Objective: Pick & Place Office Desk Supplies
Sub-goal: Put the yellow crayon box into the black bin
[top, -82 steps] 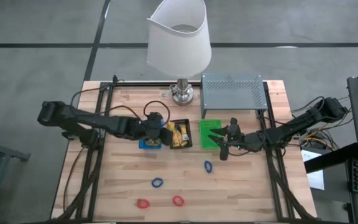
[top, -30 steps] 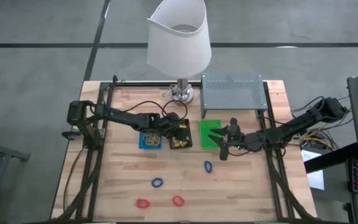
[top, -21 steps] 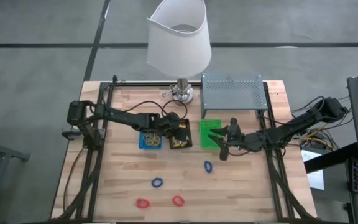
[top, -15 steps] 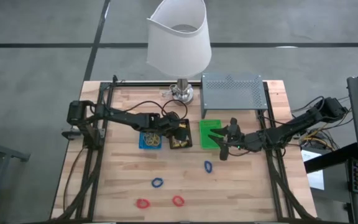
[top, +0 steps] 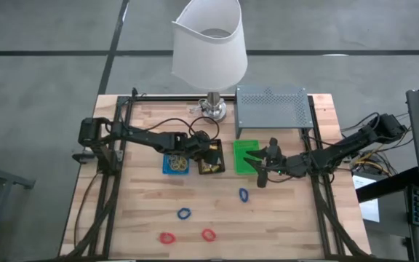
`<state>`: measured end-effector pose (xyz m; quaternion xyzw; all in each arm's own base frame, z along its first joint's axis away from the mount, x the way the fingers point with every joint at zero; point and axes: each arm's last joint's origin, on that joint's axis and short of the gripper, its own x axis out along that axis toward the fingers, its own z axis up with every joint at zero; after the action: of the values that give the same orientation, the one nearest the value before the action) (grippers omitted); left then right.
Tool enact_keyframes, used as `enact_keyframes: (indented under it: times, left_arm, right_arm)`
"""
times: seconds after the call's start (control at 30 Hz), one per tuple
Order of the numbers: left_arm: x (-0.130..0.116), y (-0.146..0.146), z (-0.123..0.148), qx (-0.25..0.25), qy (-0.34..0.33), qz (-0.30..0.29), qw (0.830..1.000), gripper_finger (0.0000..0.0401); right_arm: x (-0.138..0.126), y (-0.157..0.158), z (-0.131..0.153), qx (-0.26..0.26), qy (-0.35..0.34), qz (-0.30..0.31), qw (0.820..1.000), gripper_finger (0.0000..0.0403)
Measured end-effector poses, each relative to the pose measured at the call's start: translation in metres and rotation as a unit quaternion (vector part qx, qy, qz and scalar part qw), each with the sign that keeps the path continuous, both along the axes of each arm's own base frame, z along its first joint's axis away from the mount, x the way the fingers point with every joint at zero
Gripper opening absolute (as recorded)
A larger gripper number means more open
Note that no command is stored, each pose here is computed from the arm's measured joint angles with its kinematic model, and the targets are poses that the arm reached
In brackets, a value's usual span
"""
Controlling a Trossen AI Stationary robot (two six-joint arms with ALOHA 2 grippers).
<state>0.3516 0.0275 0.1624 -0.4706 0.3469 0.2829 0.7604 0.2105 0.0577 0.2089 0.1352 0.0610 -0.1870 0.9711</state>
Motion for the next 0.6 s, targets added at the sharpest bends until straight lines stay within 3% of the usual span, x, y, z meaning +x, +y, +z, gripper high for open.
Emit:
enact_keyframes:
  times: [0.13, 0.43, 0.6]
  left_arm:
    - [-0.0002, 0.0003, -0.0001, 0.001, 0.002, -0.001, 1.0, 0.0158]
    - [-0.0003, 0.0001, -0.0002, -0.001, 0.002, -0.001, 1.0, 0.0258]
    - [-0.0002, 0.0001, 0.0, -0.004, 0.002, 0.001, 1.0, 0.0283]
  right_arm:
    - [0.0, 0.0, -0.0001, 0.0, 0.0, 0.0, 1.0, 0.0134]
    - [0.0, 0.0, -0.0001, 0.0, 0.0, 0.0, 1.0, 0.0134]
    - [0.0, 0.0, 0.0, 0.0, 0.0, 0.0, 1.0, 0.0134]
